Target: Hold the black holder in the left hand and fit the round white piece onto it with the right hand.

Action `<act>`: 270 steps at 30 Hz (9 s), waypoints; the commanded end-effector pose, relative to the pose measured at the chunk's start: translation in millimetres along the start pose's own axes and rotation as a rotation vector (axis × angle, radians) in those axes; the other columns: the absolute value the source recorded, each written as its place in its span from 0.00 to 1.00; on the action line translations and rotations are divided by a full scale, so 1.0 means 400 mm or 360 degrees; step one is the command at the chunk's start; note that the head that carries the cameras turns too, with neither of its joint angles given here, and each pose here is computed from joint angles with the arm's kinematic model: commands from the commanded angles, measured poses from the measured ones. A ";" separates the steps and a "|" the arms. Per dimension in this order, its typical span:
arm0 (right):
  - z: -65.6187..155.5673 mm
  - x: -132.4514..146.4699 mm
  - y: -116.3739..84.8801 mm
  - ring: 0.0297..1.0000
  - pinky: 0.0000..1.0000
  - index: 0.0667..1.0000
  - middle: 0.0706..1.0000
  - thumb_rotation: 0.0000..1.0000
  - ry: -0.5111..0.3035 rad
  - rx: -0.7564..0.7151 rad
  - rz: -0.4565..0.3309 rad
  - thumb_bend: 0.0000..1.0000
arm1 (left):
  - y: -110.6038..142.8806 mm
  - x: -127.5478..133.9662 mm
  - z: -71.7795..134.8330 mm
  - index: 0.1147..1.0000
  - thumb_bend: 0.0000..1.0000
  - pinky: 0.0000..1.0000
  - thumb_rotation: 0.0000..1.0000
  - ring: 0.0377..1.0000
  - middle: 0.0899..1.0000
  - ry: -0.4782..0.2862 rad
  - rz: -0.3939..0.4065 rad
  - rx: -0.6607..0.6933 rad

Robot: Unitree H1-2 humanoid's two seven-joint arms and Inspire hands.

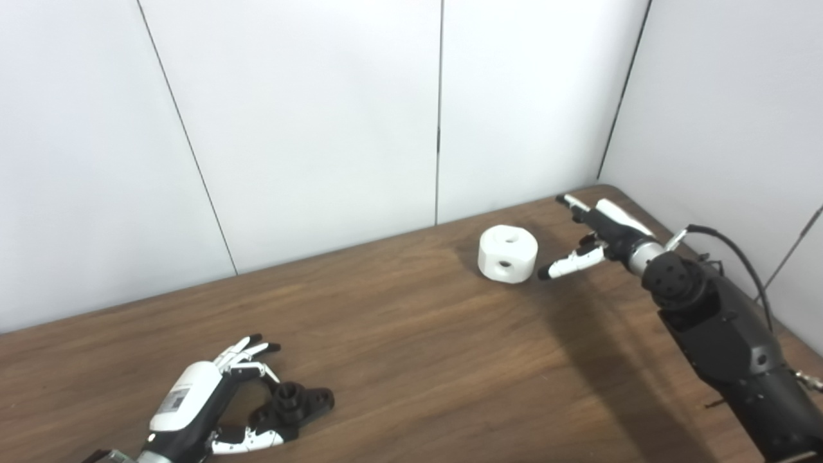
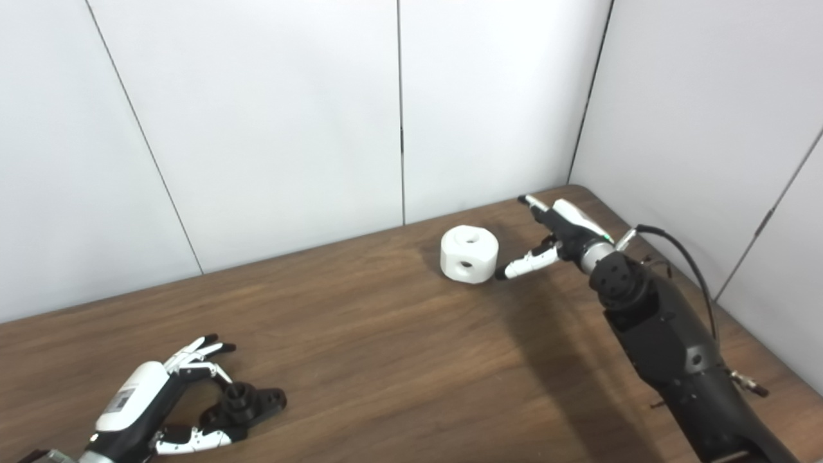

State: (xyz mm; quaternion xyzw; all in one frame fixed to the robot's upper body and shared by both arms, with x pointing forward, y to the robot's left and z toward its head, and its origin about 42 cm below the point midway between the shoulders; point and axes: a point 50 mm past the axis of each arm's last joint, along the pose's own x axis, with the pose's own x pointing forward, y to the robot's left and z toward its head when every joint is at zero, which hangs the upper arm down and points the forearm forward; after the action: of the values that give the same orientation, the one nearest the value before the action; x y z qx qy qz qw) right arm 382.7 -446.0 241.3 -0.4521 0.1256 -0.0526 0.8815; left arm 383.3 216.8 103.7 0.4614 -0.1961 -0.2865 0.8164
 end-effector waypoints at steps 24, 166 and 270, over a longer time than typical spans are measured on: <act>0.060 0.059 0.001 0.98 0.79 0.97 1.00 0.36 -0.0071 -0.0111 0.0005 1.00 | -0.207 -0.145 0.004 0.42 0.52 0.92 0.05 0.95 0.86 0.0183 -0.0468 -0.0090; 0.409 -0.109 0.387 0.72 0.61 0.44 0.69 0.13 -0.0871 0.0148 -0.0151 0.52 | -0.219 -0.093 0.021 0.42 0.52 0.96 0.05 0.98 0.89 0.0229 -0.0447 -0.0083; 0.518 -0.183 0.413 0.70 0.63 0.45 0.69 0.13 -0.1247 -0.0163 0.0245 0.52 | -0.237 -0.057 0.096 0.42 0.52 0.97 0.05 0.99 0.90 0.0240 -0.0459 -0.0102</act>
State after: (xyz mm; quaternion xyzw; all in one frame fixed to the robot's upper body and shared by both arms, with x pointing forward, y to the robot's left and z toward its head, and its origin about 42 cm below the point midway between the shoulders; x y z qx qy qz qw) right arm 359.8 -169.2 211.5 -0.4616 -0.1432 0.2101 0.8499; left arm 368.2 177.1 105.8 0.4543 -0.1683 -0.2742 0.8307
